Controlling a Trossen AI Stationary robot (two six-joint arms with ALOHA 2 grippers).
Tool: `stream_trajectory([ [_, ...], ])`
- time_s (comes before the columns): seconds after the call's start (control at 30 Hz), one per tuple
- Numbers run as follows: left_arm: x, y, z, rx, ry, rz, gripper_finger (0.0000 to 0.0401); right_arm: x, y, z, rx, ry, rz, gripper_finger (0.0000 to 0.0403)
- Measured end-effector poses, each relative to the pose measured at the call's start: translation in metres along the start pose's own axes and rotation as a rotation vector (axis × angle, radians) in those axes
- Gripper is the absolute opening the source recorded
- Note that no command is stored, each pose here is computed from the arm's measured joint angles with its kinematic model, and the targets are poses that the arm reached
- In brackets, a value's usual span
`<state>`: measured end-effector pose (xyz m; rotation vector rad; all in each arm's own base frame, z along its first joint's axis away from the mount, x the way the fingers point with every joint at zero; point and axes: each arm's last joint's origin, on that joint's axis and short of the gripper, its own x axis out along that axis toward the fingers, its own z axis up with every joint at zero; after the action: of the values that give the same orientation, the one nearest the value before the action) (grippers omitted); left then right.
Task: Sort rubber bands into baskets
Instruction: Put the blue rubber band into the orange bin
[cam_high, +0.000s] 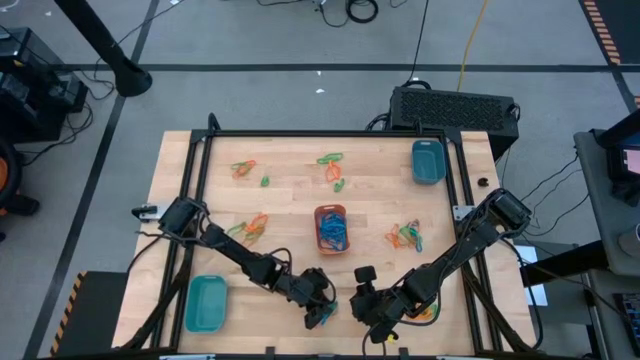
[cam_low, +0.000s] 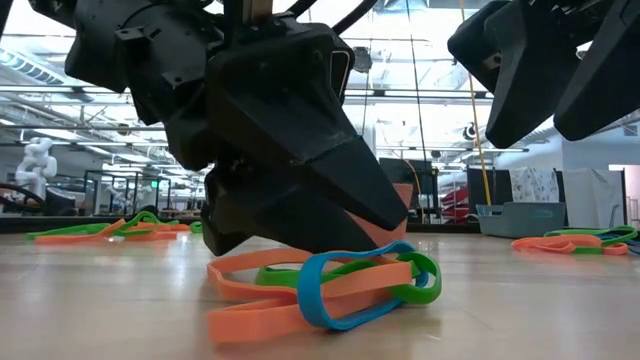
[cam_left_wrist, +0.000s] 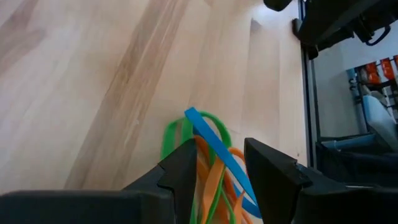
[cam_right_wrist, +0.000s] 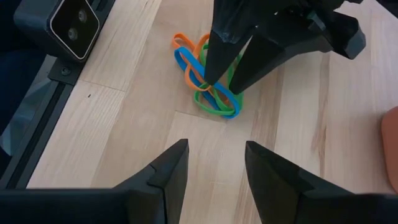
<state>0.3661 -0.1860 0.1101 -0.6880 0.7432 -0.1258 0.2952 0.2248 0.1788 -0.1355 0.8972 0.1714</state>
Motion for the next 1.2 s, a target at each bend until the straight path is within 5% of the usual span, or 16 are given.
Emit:
stream_trajectory([
  [1.2,0.0001,0.0002,0.0003,0.01,-0.021,0.016,0.0111,0.0005,-0.0038,0.0019,0.005,-0.033,-0.077,0.0151],
])
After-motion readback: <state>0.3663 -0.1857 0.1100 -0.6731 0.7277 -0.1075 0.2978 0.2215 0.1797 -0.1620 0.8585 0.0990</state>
